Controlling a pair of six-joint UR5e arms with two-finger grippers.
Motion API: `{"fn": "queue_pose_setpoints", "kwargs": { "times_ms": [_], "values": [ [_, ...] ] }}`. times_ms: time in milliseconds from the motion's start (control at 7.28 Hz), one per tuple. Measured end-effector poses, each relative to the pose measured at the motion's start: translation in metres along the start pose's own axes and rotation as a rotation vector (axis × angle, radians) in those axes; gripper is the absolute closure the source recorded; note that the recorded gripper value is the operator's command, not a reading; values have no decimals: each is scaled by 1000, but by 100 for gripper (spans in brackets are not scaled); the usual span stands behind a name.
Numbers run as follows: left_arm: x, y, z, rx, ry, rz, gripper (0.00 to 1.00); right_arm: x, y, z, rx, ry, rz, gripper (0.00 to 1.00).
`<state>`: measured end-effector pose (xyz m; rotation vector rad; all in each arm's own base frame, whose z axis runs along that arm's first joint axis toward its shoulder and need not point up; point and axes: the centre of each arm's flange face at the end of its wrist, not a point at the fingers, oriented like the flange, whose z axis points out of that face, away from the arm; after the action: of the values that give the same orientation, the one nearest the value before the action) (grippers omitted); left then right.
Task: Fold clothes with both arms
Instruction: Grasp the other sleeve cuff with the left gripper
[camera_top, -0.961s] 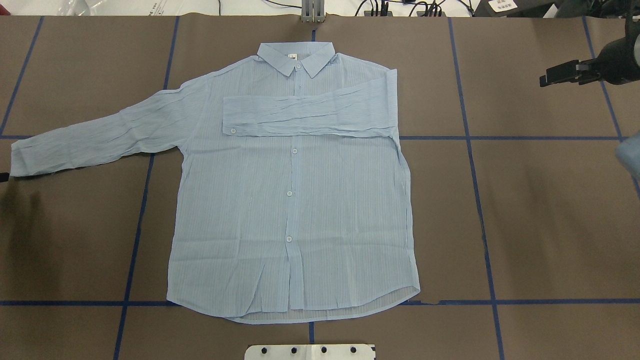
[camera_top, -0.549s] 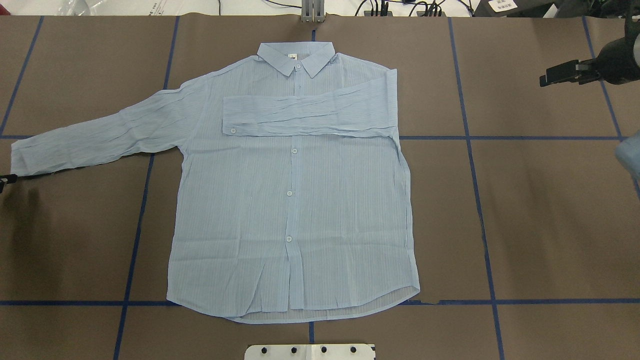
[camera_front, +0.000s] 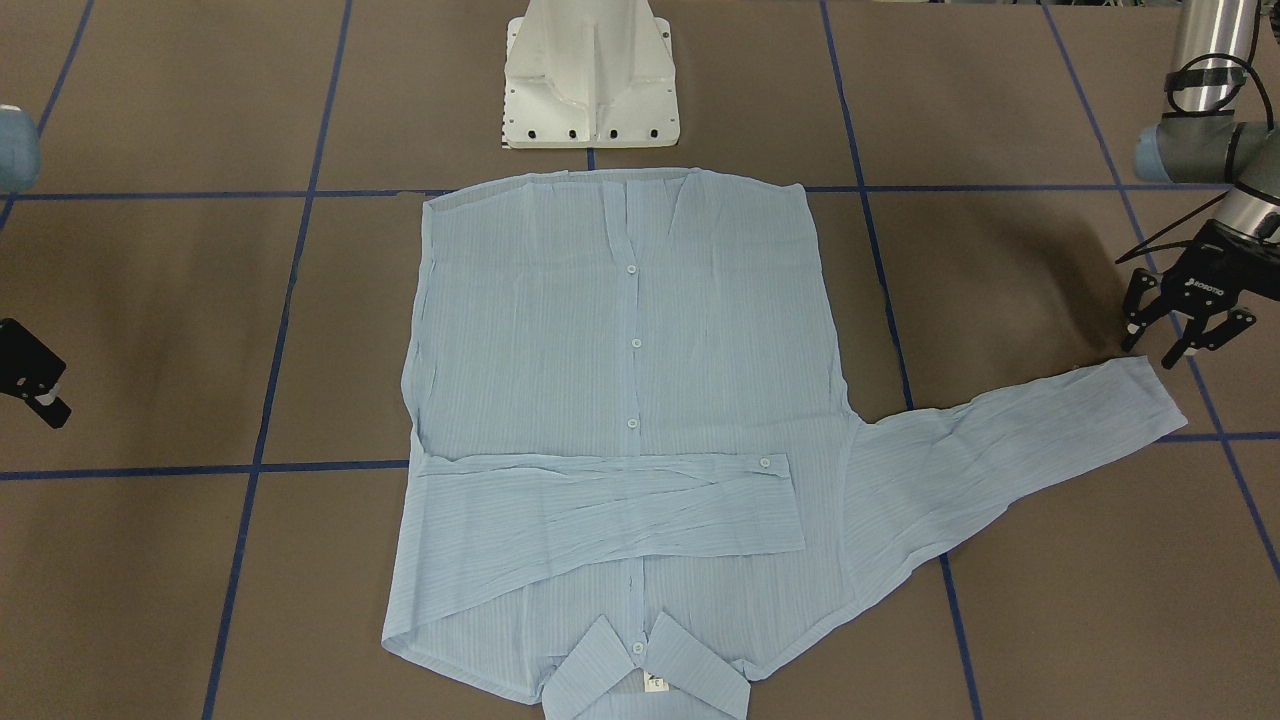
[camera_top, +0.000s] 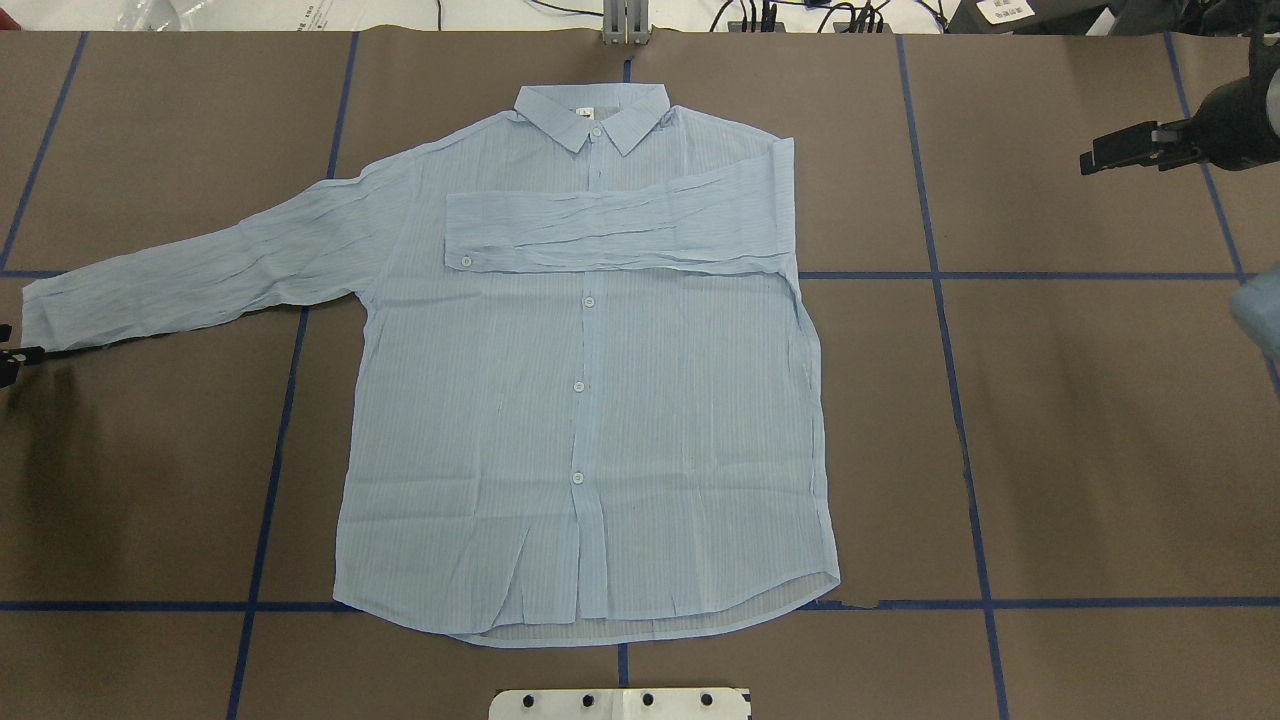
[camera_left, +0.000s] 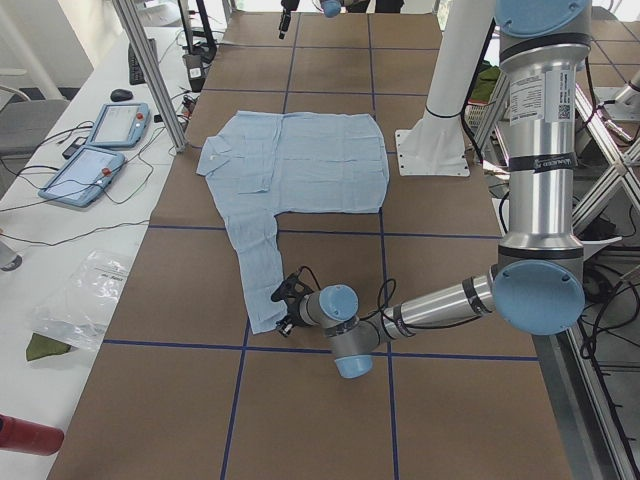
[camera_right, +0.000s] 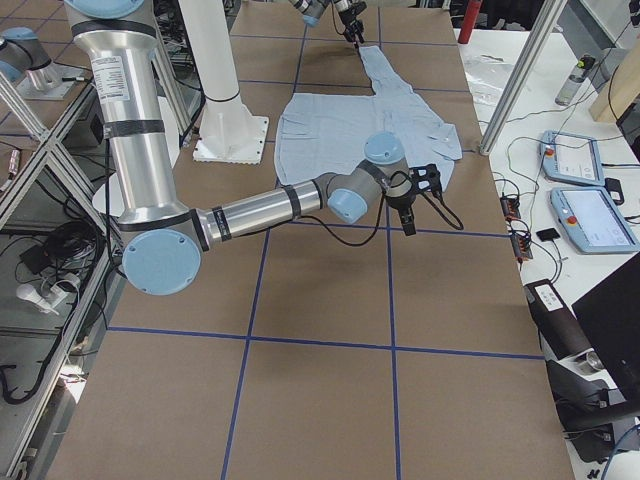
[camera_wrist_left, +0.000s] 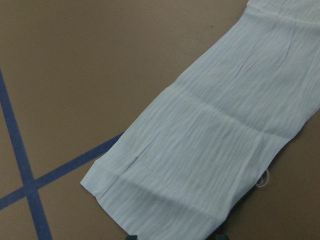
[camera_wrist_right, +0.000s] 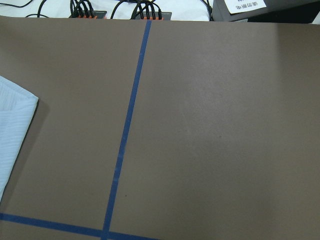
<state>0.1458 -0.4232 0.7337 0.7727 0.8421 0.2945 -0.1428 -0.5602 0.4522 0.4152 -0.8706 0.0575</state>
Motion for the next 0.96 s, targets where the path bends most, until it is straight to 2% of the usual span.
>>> {"fn": "queue_pose_setpoints", "kwargs": {
  "times_ms": [275, 961],
  "values": [
    [-1, -2, 5, -2, 0, 0, 65, 0, 0, 0, 0, 1, 1, 0],
    [-3, 3, 5, -8, -1, 4, 64, 1, 1, 0, -1, 2, 2, 0]
  ]
}}
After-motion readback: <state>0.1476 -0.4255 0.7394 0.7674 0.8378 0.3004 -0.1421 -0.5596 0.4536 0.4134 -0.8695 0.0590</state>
